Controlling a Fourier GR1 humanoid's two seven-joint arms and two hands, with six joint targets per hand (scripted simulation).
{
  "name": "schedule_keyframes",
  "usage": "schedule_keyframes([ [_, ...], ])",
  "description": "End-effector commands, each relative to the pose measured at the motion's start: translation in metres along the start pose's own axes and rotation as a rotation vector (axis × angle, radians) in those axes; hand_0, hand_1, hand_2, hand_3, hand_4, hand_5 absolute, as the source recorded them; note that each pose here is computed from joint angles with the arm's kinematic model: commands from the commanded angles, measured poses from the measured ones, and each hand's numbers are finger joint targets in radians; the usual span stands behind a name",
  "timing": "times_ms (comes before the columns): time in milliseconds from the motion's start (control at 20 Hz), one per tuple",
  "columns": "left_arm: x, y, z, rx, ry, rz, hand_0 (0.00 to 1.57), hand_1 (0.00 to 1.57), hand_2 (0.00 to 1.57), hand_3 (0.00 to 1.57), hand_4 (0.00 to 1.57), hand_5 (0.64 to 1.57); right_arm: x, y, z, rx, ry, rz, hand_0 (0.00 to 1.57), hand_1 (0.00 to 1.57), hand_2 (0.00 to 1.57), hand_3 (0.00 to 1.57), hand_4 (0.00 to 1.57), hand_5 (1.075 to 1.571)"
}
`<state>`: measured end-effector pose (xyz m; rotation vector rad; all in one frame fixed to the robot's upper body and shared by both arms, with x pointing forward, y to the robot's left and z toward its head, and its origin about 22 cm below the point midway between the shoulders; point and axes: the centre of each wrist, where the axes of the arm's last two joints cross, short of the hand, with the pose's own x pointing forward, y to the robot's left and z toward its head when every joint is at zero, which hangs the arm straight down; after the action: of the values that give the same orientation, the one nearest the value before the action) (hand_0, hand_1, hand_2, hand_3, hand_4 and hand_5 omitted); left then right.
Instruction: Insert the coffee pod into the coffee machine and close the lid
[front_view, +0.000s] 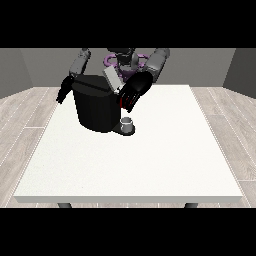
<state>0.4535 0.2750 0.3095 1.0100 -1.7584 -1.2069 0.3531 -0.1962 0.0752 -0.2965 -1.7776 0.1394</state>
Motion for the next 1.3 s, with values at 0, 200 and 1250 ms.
schedule_keyframes([
  [0,-0.008,0.012,0.004,0.009,0.019,-0.018,0.0,0.0,0.53,0.45,0.0,1.571,-0.001,0.0,-0.001,-0.01,0.022,-0.003,0.0,0.0,0.0,0.0,0.12,1.571],
  [200,0.001,-0.024,0.0,-0.033,0.038,0.015,0.0,0.0,0.33,0.23,0.0,1.571,-0.028,-0.016,0.006,-0.021,0.066,-0.016,0.0,0.0,0.0,0.0,0.09,1.571],
  [1250,0.016,-0.292,0.112,-0.153,0.217,1.192,0.0,0.0,0.0,0.0,0.27,1.571,-0.146,-0.078,0.119,-0.15,0.486,0.021,0.0,0.0,0.0,0.0,0.0,1.571],
])
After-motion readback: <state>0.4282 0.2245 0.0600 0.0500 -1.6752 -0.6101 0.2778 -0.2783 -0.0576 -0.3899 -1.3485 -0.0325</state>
